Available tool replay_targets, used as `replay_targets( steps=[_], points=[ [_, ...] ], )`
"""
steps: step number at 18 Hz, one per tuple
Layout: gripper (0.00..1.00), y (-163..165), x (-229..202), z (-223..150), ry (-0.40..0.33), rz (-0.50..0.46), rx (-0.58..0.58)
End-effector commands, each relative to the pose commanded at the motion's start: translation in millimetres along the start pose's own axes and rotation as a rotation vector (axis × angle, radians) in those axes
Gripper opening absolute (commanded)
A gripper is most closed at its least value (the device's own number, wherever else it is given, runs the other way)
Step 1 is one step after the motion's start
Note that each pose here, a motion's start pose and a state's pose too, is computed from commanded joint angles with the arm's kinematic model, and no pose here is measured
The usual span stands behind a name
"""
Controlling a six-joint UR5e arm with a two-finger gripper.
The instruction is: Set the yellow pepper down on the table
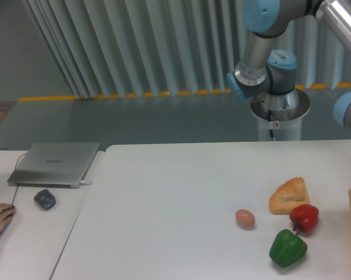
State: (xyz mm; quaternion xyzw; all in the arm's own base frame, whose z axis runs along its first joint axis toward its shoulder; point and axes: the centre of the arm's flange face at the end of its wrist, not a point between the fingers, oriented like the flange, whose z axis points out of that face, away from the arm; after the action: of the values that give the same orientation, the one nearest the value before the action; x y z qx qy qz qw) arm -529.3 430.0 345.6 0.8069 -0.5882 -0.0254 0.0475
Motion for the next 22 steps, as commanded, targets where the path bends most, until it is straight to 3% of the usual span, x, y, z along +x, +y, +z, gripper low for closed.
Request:
replay_targets(
  steps=[4, 9, 12, 14, 18, 22],
  points=[
    [0.48, 0.0, 9.8, -33.3, 0.040, -0.007, 0.054],
    [0.47, -31.7, 7.5, -57.8, 0.004, -0.133, 0.171],
    [0.46, -65.4, -6.9, -73.9, -0.045, -0.285, 0.257],
    [0.45, -83.8, -15.2, -72.8, -0.033, -0.314, 0.259],
    [0.45, -113.1, -30.6, -75.8, -0.021, -0.464, 0.253],
    [0.45, -123.9, -37.2, -66.9, -0.045, -0.542, 0.241]
  ],
)
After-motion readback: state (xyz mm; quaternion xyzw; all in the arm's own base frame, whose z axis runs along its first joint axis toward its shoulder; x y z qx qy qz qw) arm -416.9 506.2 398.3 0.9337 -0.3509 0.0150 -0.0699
